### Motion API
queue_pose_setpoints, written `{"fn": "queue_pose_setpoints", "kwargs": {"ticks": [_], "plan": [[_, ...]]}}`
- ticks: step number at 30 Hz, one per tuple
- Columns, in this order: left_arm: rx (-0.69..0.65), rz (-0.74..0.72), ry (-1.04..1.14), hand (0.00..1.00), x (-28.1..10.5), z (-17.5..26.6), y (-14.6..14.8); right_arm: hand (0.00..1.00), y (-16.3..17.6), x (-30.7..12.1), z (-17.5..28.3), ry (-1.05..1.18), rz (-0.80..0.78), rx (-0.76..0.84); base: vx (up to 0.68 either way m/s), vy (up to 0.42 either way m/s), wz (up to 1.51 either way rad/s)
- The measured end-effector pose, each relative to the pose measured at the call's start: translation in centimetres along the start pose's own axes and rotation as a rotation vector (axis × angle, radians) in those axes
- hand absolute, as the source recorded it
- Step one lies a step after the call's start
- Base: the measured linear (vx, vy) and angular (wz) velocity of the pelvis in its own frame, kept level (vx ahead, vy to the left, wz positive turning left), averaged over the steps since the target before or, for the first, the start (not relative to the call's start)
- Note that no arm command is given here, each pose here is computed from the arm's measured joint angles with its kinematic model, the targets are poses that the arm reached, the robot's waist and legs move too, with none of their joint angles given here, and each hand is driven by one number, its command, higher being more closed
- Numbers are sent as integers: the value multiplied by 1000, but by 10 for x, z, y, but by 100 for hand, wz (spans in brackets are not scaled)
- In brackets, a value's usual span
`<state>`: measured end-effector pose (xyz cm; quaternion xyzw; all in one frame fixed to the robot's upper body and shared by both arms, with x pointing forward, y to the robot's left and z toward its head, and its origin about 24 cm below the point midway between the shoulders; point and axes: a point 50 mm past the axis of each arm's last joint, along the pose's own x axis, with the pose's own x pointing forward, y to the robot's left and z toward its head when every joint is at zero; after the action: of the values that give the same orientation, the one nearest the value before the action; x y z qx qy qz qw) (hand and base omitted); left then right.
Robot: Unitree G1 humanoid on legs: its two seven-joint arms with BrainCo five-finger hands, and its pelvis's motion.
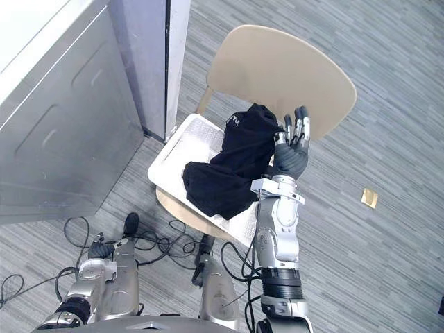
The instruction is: Pick up the laundry basket with both hands and put the clothes into the washing machine.
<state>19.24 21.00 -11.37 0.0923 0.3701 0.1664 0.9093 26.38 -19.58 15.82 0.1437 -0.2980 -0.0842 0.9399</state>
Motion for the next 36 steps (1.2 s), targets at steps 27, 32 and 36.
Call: {"fn": "queue_pose_setpoints", "kwargs": {"ticks": [27,32,36], "plan": [[98,-40,13,0,4,-11,31,0,30,-11,-47,234,1173,-912,-8,-20,0],[138,-54,37,0,1,-22,35,0,5,1,-61,311,1211,-1149,-7,-20,0],[157,-66,19,0,1,-20,34,0,-9,6,-69,343,1223,-1282,-14,-25,1]]}}
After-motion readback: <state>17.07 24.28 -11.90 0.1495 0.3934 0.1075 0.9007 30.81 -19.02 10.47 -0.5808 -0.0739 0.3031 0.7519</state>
